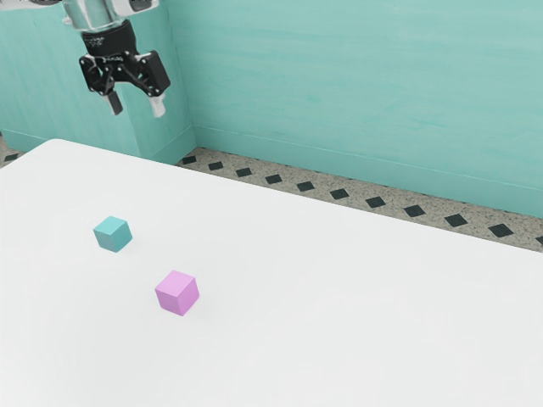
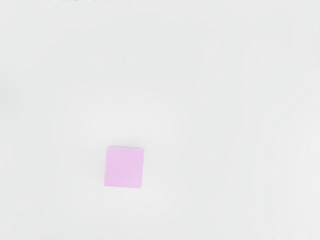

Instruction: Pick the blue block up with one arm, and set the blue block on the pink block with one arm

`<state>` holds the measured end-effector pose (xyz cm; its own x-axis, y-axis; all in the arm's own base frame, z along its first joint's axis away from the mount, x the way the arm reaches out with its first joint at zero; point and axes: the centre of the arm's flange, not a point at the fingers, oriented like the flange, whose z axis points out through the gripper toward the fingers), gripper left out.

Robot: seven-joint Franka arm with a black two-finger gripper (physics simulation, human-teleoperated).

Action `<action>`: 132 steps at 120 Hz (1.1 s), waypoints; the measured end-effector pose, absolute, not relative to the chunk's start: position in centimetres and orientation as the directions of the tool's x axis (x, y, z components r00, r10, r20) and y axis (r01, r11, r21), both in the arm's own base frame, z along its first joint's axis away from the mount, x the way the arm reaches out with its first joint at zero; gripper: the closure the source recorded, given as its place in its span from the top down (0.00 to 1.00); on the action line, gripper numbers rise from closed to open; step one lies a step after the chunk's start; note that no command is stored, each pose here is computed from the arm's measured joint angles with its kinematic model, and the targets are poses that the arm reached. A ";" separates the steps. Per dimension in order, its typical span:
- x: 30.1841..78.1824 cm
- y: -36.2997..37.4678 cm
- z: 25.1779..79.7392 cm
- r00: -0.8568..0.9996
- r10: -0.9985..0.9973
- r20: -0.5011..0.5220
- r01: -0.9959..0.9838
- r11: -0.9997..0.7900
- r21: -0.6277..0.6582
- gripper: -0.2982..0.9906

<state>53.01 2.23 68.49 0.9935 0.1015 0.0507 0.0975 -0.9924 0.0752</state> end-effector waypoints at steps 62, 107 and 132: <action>49.4 11.7 47.5 0.981 0.194 -0.032 0.191 -0.979 -0.067 0.77; 51.7 23.9 39.2 0.988 0.147 0.049 0.151 -0.985 -0.090 0.77; 53.1 27.4 35.7 0.992 0.096 0.082 0.101 -0.993 -0.057 0.76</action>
